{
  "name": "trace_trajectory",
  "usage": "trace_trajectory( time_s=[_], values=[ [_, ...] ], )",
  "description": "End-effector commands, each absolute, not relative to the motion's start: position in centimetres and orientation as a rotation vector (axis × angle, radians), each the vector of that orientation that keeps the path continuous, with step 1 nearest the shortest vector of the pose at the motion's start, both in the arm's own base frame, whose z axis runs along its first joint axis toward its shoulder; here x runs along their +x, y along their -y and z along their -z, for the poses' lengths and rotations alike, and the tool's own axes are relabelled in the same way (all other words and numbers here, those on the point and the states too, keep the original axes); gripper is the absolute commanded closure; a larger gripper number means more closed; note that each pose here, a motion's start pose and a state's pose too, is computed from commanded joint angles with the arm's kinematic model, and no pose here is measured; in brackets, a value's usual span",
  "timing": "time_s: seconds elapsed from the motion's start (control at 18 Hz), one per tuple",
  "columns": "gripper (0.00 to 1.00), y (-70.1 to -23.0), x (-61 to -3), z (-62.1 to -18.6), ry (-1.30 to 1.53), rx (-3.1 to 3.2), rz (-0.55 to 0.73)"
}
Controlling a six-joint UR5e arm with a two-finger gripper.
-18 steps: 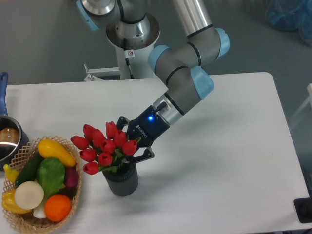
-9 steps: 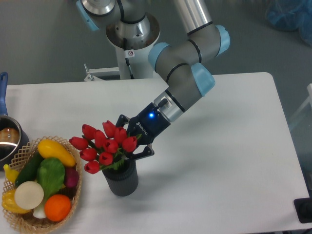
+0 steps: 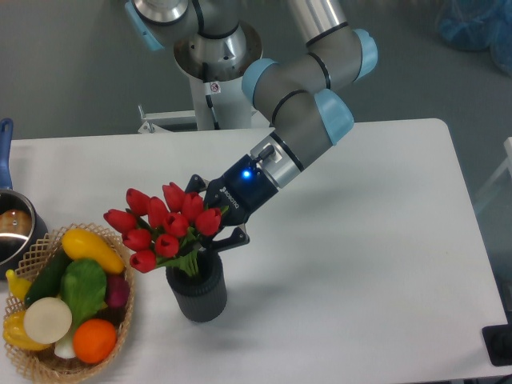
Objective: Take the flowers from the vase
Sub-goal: 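Lift the gripped tulips up out of the black vase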
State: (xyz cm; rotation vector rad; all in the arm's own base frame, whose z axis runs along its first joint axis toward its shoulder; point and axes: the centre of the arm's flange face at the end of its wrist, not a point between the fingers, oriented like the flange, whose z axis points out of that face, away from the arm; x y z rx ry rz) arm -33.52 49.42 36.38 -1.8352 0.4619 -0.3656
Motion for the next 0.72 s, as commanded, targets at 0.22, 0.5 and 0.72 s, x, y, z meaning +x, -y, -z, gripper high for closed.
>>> trace_trajectory(
  time_s=[0.22,0.5,0.72],
  values=[
    [0.65,-49.1,-33.0,-38.0,-0.424,-1.838,0.385],
    [0.65,-48.4,-33.0,-39.8,-0.405,-1.799,0.387],
    [0.65,-48.1,-33.2,-40.5,-0.403,-1.790,0.378]
  ],
)
